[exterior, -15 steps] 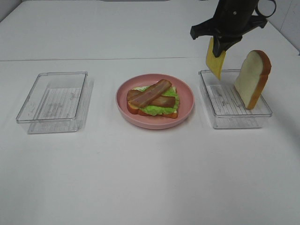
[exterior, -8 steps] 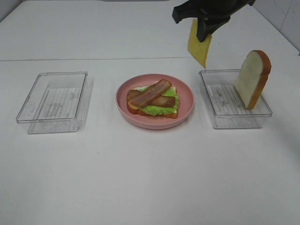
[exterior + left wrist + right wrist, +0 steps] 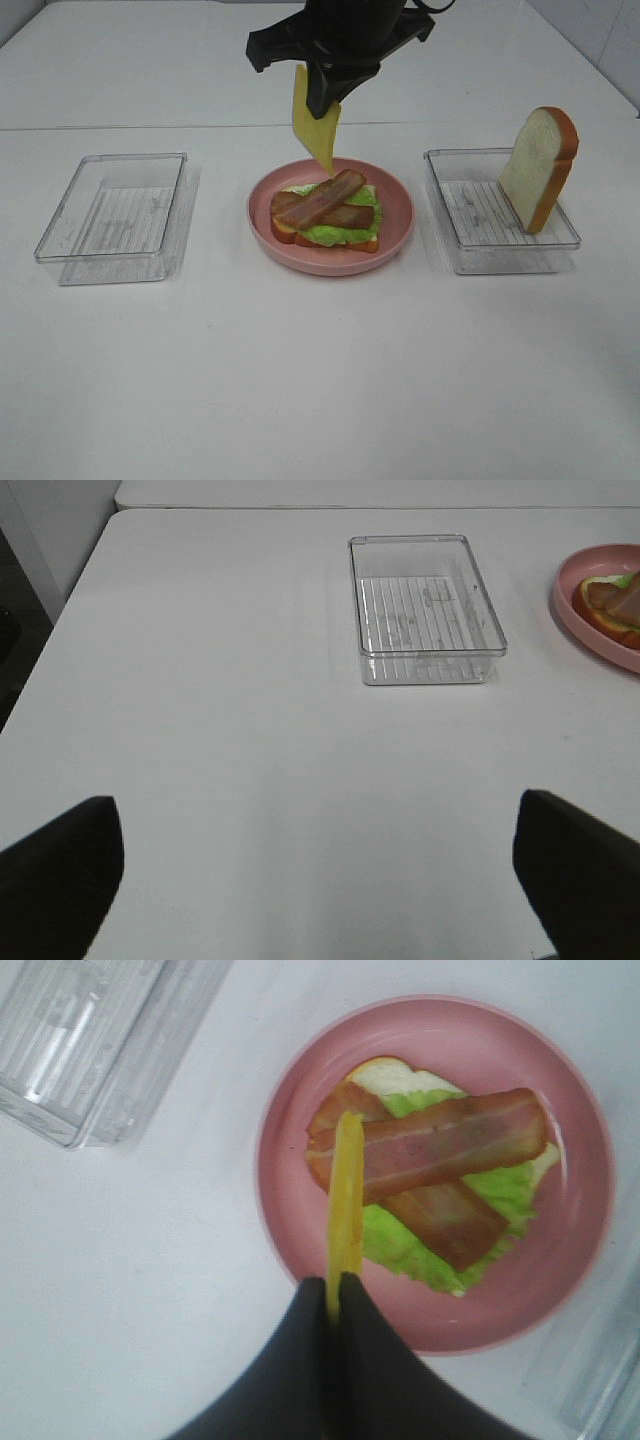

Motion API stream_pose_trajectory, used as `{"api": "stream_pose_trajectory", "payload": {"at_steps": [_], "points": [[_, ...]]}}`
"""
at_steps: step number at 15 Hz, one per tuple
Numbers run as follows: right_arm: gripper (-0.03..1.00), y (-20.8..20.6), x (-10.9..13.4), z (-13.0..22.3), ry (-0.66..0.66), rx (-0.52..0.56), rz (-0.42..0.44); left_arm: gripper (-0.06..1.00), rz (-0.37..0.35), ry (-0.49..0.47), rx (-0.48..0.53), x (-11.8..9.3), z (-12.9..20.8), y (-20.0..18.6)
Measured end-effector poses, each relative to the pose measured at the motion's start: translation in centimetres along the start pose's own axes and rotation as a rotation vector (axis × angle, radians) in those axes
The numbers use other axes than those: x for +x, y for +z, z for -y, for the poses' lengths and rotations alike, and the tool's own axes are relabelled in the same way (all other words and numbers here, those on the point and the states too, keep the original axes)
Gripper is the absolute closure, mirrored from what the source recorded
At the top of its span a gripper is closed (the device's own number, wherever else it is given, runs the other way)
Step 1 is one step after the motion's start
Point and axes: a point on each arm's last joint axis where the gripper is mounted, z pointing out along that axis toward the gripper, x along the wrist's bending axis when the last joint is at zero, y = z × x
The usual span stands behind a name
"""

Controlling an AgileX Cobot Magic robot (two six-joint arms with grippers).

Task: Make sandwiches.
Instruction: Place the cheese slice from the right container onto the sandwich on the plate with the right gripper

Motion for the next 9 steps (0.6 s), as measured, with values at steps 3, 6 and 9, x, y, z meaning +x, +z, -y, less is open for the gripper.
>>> {"api": "stream_pose_trajectory", "payload": {"at_steps": [3, 6, 9], "points": [[0.95, 3.3, 0.3, -0.1, 0.017, 0.049, -0.055, -0.04, 0.0, 0.0, 0.0, 0.0, 0.0, 0.0], [0.95, 6.1, 0.4, -0.4, 0.001, 0.046, -0.092, -0.04, 0.0, 0.0, 0.0, 0.0, 0.0, 0.0], [0.95, 7.8, 0.2, -0.7, -0.005, 0.03, -0.097, -0.04, 0.0, 0.0, 0.0, 0.0, 0.0, 0.0]]}}
